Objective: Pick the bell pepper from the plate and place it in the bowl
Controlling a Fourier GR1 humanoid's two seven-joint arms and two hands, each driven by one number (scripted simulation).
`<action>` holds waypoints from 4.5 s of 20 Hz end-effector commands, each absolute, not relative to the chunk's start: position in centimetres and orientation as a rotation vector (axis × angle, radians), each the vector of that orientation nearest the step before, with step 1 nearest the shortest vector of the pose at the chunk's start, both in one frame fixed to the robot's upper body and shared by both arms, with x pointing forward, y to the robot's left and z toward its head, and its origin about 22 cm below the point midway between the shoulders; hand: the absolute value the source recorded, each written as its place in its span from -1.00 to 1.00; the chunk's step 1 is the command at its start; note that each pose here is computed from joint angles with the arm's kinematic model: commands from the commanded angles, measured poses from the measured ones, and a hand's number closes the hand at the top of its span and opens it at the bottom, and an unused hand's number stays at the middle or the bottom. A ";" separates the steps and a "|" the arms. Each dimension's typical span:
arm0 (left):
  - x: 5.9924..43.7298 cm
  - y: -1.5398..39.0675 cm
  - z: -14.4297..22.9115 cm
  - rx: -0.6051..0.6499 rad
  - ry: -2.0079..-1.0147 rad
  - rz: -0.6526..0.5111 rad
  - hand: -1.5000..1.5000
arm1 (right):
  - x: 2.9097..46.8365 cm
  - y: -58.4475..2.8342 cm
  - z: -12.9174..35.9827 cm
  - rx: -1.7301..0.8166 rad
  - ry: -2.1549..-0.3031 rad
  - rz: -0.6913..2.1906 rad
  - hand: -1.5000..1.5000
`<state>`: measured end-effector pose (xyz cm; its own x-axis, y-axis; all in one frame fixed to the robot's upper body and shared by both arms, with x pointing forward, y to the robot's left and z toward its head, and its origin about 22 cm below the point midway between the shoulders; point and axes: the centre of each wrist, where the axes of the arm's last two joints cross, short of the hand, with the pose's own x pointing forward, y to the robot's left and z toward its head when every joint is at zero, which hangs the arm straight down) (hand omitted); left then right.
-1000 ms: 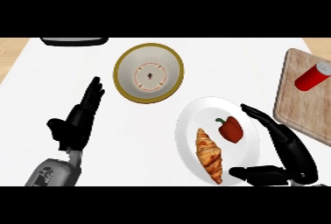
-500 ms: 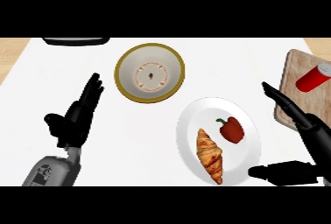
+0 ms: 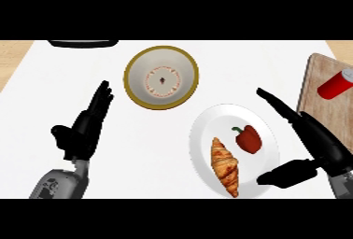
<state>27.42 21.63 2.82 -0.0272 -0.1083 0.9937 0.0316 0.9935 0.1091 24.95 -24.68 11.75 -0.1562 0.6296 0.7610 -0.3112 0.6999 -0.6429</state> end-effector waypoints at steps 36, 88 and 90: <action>26.9 20.8 3.5 0.063 -1.595 -0.119 0.00 | 27.7 -25.7 1.3 -0.005 -1.411 0.737 -1.00; 27.1 22.2 4.0 0.075 -1.582 -0.117 0.00 | 28.4 -16.2 14.3 0.927 -2.092 1.376 1.00; 27.7 20.4 2.6 0.074 -1.582 -0.107 0.00 | 27.2 -16.9 15.3 0.886 -2.088 1.363 1.00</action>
